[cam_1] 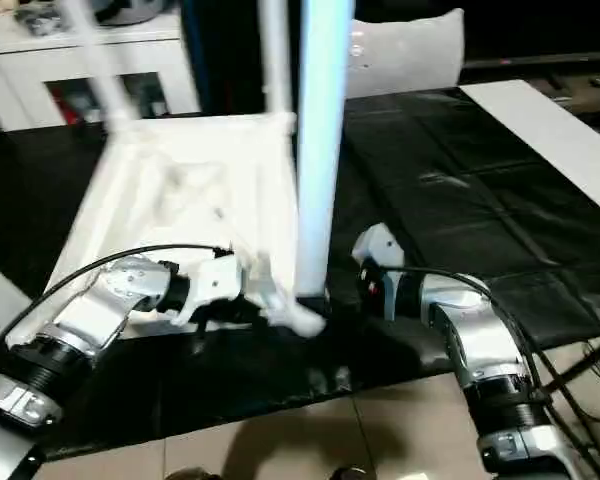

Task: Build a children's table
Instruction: Rotate leg to tighten

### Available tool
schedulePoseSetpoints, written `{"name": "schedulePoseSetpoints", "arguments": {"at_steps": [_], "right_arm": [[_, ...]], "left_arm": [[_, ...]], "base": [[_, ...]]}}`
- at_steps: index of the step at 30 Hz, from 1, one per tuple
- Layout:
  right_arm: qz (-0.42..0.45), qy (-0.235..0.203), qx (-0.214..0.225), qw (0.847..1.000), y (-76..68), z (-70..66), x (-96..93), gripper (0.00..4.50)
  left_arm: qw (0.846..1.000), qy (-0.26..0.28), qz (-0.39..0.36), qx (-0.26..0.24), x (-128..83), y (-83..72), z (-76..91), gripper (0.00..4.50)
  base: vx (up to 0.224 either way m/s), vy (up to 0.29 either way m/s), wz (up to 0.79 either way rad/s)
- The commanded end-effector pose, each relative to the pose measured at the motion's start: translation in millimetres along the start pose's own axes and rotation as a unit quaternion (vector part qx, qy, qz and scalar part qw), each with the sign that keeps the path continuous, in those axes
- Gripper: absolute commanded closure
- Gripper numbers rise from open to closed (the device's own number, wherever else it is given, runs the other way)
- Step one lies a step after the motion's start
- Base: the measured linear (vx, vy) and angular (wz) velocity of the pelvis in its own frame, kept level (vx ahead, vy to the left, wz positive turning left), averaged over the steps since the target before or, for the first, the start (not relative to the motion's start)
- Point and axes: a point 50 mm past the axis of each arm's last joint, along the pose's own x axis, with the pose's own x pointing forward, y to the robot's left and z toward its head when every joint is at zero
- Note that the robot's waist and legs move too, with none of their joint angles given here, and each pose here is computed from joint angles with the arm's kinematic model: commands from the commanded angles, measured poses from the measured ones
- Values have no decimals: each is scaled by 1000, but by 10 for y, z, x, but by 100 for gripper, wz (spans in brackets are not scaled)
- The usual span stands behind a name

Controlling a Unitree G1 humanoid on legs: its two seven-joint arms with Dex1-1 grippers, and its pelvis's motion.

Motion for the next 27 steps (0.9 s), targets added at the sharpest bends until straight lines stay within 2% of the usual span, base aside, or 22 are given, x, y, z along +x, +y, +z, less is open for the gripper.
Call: {"name": "schedulePoseSetpoints", "arguments": {"at_steps": [1, 2, 3, 6, 7, 9, 11, 14, 18, 19, 22, 24, 27], "right_arm": [[33, -1, 1, 999, -25, 60, -82, 2], [50, 2, 2, 999, -11, 63, -92, 2], [68, 7, 1, 998, 7, 63, -100, 30], [117, 18, 12, 993, 54, 56, -93, 42], [125, 19, 14, 992, 61, 56, -88, 68], [141, 20, 16, 990, 70, 61, -69, 81], [150, 20, 19, 988, 77, 60, -47, 86], [166, 22, 30, 986, 96, 48, -27, 121], [175, 22, 36, 984, 118, 37, -9, 142], [177, 22, 37, 983, 121, 36, -6, 165], [179, 21, 39, 983, 126, 33, 1, 170], [180, 20, 43, 983, 135, 24, 8, 204], [185, 18, 50, 981, 153, 20, 14, 214]], "left_arm": [[997, 3, -67, 42, 62, -79, 62, 450], [996, 3, -71, 45, 62, -80, 62, 450], [996, 3, -78, 49, 58, -84, 60, 450], [994, 1, -92, 57, 54, -84, 72, 450], [994, -1, -95, 59, 54, -83, 79, 450], [993, -4, -100, 62, 62, -81, 98, 450], [993, -6, -104, 64, 71, -84, 109, 450], [992, -10, -112, 65, 81, -96, 114, 450], [991, -8, -114, 65, 81, -99, 106, 450], [991, -8, -115, 65, 80, -99, 102, 450], [991, -7, -117, 64, 76, -101, 93, 450], [991, -3, -114, 63, 74, -97, 80, 450], [992, -2, -113, 61, 73, -93, 79, 450]], "base": [[0, 0, 0], [0, 0, 0], [0, 0, 0], [0, 0, 0], [0, 0, 0], [0, 0, 0], [0, 0, 0], [0, 0, 0], [0, 0, 0], [0, 0, 0], [0, 0, 0], [0, 0, 0], [0, 0, 0]]}}
